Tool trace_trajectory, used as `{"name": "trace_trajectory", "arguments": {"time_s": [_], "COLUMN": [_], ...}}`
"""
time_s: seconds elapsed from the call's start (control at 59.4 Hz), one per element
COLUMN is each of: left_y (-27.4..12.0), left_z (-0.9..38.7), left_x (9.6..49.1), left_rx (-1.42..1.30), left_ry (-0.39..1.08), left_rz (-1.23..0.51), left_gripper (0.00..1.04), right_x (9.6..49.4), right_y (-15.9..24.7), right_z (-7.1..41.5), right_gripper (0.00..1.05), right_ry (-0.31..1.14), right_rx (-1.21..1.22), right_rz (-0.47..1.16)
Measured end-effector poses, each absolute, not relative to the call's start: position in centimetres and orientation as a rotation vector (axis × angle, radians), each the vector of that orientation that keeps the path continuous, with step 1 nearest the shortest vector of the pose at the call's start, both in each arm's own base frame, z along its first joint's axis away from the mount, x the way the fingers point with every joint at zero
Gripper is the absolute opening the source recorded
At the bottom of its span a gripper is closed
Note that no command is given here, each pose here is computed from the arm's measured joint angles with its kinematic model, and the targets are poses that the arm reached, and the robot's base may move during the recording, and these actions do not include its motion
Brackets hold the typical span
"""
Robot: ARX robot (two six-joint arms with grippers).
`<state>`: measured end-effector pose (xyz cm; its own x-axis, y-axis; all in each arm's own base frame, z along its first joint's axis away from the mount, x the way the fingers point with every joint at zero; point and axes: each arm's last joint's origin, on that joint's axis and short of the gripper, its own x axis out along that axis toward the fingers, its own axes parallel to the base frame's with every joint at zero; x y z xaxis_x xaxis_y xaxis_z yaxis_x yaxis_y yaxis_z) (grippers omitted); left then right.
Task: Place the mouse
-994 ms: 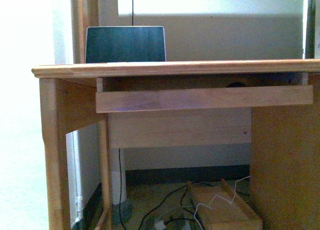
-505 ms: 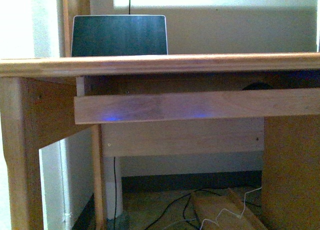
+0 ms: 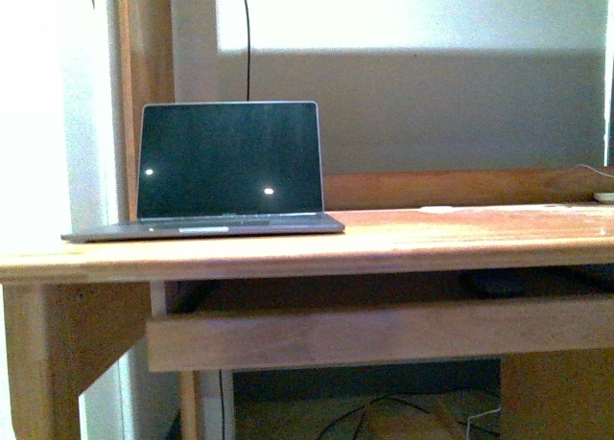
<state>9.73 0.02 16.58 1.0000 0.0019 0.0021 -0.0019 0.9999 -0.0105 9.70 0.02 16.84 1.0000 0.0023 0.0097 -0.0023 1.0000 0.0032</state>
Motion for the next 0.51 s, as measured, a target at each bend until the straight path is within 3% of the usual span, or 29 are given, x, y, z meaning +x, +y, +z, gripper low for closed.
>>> {"name": "trace_trajectory", "arguments": {"time_s": [0.253, 0.354, 0.505], "left_y": [0.0, -0.2, -0.1], "left_z": [16.5, 16.5, 16.7], "left_x": [9.8, 10.3, 13.6], "left_rx": [-0.014, -0.125, 0.006], "left_ry": [0.006, 0.246, 0.3], "left_rz": [-0.003, -0.216, -0.239], "left_gripper": [0.97, 0.97, 0.97], "right_x": [9.7, 9.7, 9.7], "right_y": [0.0, 0.0, 0.0], "right_z": [16.8, 16.8, 16.8], "right_gripper": [0.97, 0.97, 0.97], "right_ry": [-0.01, -0.01, -0.01], "right_rx": [0.002, 0.003, 0.003], "right_rz": [0.003, 0.006, 0.002]}}
